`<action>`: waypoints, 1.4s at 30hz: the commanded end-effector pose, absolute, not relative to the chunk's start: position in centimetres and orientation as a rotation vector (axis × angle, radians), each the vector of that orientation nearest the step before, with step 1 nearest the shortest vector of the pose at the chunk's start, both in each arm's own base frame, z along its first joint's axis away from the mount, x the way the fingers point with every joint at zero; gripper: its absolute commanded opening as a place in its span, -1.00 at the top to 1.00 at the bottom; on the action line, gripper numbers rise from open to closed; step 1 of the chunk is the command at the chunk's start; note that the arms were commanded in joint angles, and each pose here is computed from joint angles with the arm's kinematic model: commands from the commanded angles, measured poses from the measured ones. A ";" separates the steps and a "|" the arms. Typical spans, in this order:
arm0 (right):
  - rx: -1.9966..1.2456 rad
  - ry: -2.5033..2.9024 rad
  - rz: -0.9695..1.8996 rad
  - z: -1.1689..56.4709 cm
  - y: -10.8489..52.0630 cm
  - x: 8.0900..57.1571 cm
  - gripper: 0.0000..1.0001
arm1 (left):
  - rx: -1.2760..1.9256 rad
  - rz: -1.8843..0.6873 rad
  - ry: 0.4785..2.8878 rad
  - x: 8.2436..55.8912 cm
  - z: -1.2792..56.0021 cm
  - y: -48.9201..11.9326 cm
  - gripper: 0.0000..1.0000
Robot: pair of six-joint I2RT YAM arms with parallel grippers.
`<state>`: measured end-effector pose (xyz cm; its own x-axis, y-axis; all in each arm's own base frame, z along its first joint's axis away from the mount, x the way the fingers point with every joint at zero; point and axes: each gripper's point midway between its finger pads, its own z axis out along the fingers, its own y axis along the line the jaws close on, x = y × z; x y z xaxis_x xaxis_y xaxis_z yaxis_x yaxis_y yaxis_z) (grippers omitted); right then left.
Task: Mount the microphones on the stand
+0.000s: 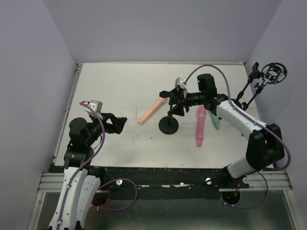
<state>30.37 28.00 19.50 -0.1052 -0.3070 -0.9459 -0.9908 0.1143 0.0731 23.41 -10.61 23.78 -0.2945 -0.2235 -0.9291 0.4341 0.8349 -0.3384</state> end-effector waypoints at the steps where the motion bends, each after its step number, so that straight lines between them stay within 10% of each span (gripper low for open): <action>1: -1.313 1.533 0.989 20.3 27.4 30.1 -0.35 | 0.195 -0.681 1.750 23.3 23.7 -11.2 -0.97; 14: -1.172 1.610 0.944 22.0 23.6 31.4 -0.99 | 0.224 -0.784 1.768 23.2 23.1 -12.6 -0.98; 42: -0.888 1.801 1.089 19.4 17.9 25.9 -1.00 | 0.542 -0.341 2.526 35.9 11.9 -21.6 -0.96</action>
